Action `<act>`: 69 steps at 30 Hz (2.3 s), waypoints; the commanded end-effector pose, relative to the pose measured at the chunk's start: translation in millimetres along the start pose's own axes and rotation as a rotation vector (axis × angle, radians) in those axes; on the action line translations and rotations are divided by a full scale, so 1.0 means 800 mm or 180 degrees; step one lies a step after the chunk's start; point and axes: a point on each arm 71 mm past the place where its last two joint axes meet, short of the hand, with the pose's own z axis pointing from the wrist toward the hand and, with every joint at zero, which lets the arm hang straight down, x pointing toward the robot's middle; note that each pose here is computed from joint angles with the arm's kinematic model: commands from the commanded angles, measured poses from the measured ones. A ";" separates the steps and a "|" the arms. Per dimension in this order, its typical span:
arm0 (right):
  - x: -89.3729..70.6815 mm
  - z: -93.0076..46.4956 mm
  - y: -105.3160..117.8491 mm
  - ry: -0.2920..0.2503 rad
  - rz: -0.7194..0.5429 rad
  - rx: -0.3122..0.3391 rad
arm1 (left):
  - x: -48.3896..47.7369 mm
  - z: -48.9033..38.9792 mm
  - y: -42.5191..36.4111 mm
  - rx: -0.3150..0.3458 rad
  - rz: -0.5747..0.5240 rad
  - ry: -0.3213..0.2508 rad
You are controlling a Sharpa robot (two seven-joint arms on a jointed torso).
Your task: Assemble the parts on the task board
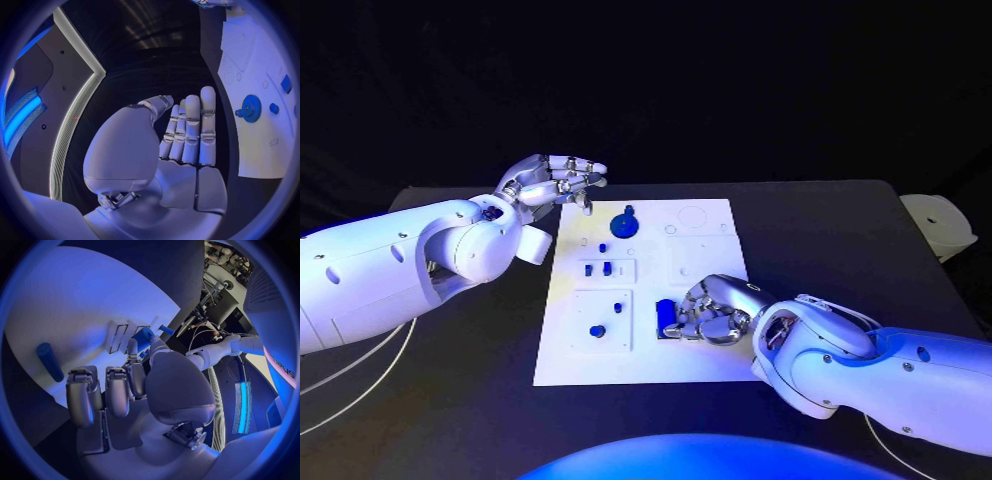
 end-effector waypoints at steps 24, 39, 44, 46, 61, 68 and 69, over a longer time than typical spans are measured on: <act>-0.001 -0.007 -0.006 0.0103 -0.0066 -0.0121 | 0.000 -0.001 -0.0004 -0.0007 -0.0023 0.0043; -0.065 -0.041 -0.056 -0.0440 -0.0108 0.0122 | 0.000 -0.001 0.0001 -0.0006 -0.0022 0.0042; -0.082 -0.057 -0.083 -0.0520 -0.0292 0.0288 | 0.001 -0.001 0.0000 0.0000 -0.0024 0.0048; -0.084 -0.061 -0.090 -0.0523 -0.0353 0.0338 | 0.002 -0.001 0.0000 0.0001 -0.0025 0.0051; -0.059 -0.062 -0.102 -0.0415 -0.0532 0.0517 | 0.002 -0.001 0.0001 0.0001 -0.0027 0.0060; -0.048 -0.054 -0.099 -0.0362 -0.0566 0.0522 | 0.001 -0.002 0.0001 -0.0004 -0.0027 0.0058; -0.047 -0.052 -0.099 -0.0357 -0.0569 0.0522 | 0.001 -0.002 0.0001 -0.0004 -0.0027 0.0057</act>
